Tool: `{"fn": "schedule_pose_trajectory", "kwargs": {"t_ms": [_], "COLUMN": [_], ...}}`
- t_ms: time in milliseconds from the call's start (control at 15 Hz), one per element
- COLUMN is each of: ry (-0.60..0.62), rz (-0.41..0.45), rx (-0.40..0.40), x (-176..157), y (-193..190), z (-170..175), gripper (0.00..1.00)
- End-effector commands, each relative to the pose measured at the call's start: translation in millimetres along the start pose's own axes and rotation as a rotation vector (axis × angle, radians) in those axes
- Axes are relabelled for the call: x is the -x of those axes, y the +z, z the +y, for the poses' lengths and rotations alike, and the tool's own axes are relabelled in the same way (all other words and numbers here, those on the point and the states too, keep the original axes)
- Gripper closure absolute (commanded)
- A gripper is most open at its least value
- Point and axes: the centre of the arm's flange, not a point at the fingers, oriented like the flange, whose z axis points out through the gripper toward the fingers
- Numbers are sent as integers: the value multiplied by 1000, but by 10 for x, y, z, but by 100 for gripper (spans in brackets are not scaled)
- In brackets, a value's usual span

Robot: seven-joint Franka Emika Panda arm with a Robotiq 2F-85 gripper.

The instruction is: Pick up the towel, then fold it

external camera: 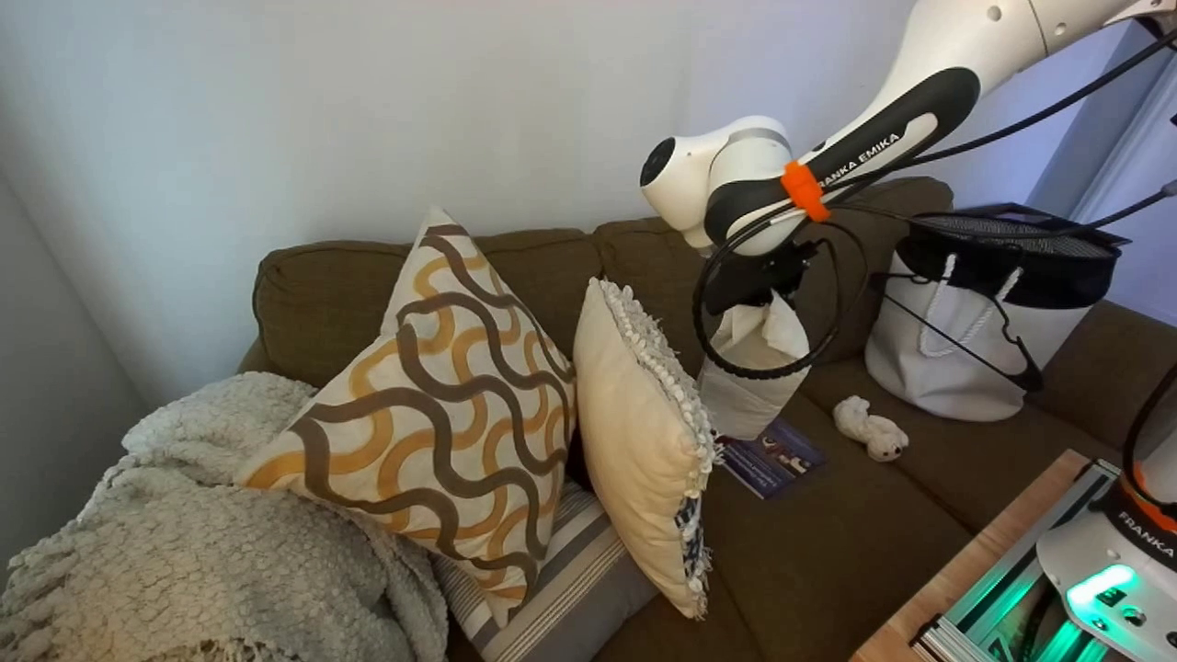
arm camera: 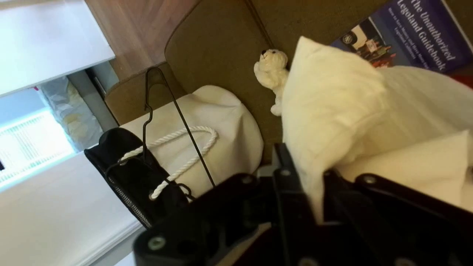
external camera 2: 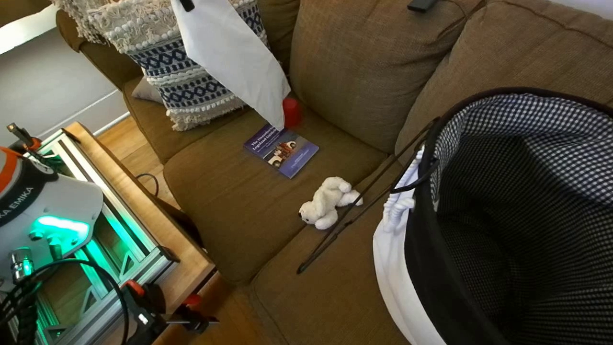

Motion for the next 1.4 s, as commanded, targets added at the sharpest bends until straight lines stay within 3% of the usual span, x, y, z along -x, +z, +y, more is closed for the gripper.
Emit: {"fn": "schedule_pose_trajectory", "kwargs": {"t_ms": [0,200,533,800,1000,1067,1133,1333], "ry": [-1,40,147,261,383,397,330,384], "rz": [-160,-327,-573,-729,-755,-731,-748,-753], "rx": [17,51,177,267,247,210,268,231], "x": [212,471,899,965,768,631,744,574], "y": [276,639,1434,2097,2428,2487,2413,2489], "z": [65,243,610,1035,1330,1356,1100,1253], "gripper": [99,99,99,99,99,99,94,94]}}
